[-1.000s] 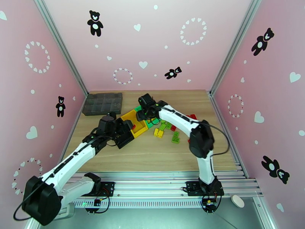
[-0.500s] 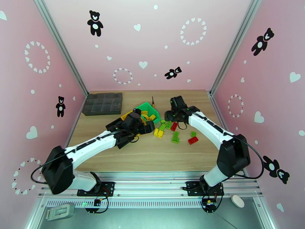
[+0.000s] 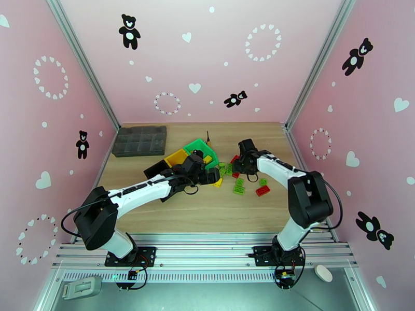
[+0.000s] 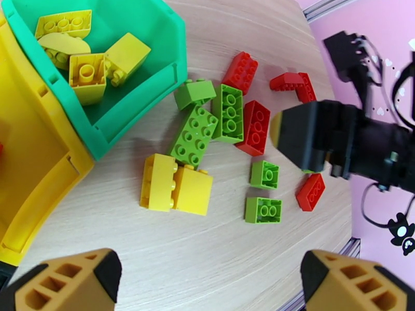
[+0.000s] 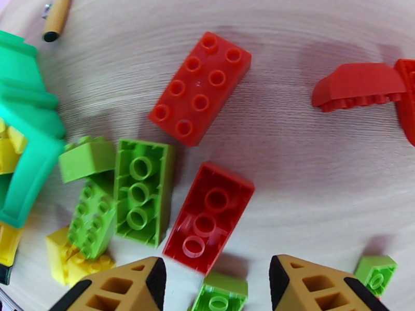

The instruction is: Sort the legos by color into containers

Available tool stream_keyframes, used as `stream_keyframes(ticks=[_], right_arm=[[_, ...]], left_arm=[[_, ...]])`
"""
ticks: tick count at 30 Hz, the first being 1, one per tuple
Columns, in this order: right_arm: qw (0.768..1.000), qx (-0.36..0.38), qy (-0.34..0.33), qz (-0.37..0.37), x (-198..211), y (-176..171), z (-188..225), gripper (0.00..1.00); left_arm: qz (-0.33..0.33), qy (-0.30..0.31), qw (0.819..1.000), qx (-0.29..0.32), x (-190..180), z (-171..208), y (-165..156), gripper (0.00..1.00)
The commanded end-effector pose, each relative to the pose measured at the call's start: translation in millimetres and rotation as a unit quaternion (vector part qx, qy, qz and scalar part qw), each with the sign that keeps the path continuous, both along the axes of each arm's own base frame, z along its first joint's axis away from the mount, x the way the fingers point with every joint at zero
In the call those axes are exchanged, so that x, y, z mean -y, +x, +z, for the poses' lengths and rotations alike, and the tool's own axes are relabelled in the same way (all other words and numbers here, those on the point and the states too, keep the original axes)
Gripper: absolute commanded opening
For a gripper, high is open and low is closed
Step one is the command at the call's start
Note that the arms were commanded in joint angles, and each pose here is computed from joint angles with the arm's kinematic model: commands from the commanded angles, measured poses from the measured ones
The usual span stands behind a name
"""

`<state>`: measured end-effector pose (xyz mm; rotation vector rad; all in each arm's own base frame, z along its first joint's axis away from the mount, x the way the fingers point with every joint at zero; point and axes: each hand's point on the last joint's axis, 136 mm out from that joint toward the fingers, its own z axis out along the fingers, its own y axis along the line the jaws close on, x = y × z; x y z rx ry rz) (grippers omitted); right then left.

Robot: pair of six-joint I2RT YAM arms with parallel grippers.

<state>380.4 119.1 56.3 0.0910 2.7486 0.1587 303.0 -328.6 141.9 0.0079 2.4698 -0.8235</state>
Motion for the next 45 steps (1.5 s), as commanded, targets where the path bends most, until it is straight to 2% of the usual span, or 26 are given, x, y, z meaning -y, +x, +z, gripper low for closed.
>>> stream_keyframes(ticks=[1, 17, 35, 45], right_arm=[[1.0, 0.001, 0.011, -0.007, -1.7, 13.4, -5.8, 0.57], [1.0, 0.003, 0.023, -0.014, -5.3, 25.4, -9.8, 0.57], [0.999, -0.028, 0.016, -0.022, 3.2, 20.6, -40.6, 0.56], [1.0, -0.012, 0.009, -0.026, 15.0, 11.9, -24.6, 0.41]], left_arm=[[0.002, -0.005, 1.0, 0.018, 1.0, 9.6, 3.8, 0.97], [0.001, 0.0, 1.0, 0.012, 0.9, 3.2, 2.9, 0.97], [0.001, -0.001, 1.0, 0.01, -0.7, 2.8, 1.1, 0.97], [0.008, 0.002, 1.0, 0.023, -6.6, 11.6, 3.3, 0.97]])
